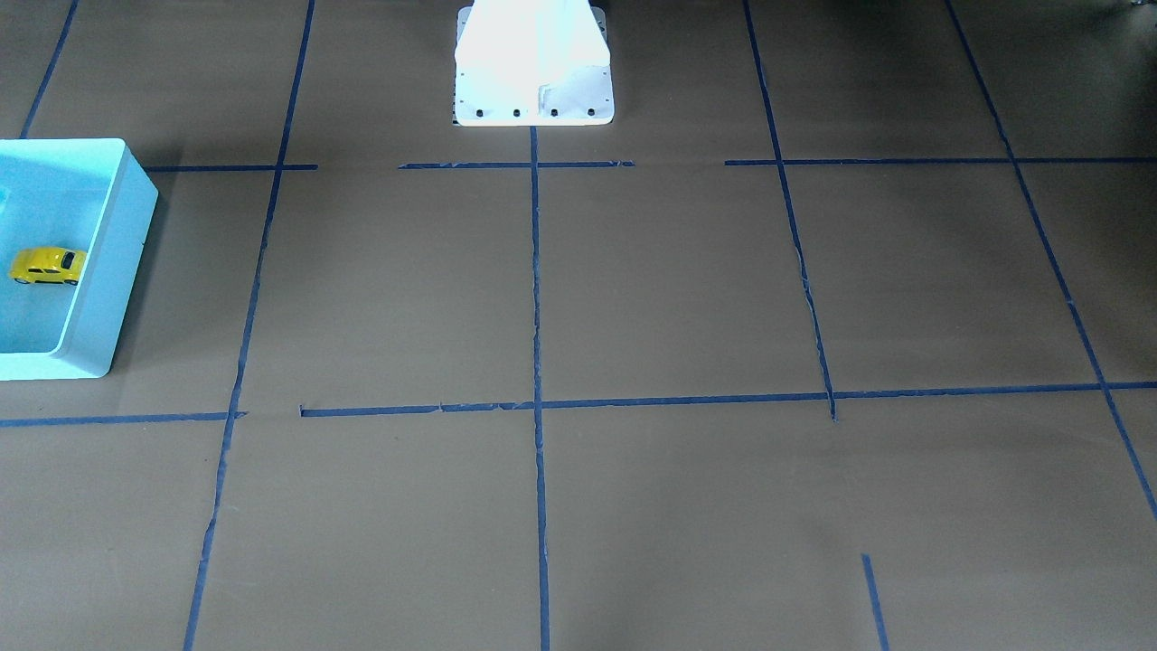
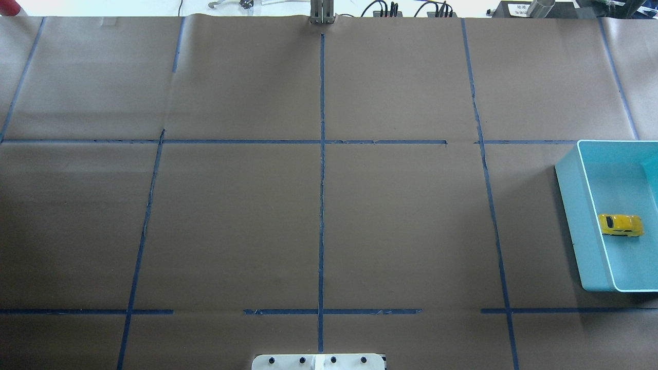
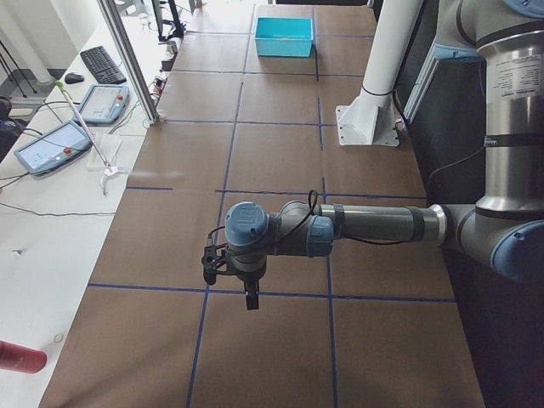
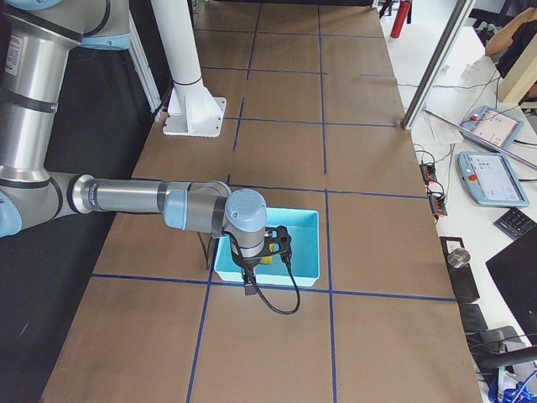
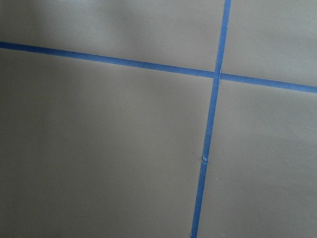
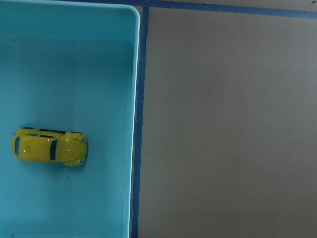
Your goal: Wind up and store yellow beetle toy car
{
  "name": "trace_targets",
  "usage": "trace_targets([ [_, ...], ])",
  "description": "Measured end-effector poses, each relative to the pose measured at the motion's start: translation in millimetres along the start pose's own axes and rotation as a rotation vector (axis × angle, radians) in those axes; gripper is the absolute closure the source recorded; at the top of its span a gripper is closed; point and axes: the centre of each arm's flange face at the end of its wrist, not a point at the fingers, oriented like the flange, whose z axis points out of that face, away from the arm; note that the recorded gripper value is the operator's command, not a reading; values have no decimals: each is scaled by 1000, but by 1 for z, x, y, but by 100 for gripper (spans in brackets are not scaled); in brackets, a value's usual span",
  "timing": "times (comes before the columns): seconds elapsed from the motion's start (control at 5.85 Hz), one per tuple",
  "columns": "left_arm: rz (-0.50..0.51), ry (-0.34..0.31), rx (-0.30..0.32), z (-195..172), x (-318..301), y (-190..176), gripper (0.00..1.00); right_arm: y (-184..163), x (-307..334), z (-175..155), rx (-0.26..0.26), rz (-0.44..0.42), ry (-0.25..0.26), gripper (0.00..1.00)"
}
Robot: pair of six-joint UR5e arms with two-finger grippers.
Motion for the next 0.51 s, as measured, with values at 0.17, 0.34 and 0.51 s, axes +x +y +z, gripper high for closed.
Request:
trace_targets([
  [0.17,0,0,0,0,0,0,0,-7,-1,-2,6,62,8,0],
  [0.34,0,0,0,0,0,0,0,-14,-1,-2,9,127,9,0],
  [0.51,0,-1,0,0,0,0,0,-17,-4,0,6,224,8,0],
])
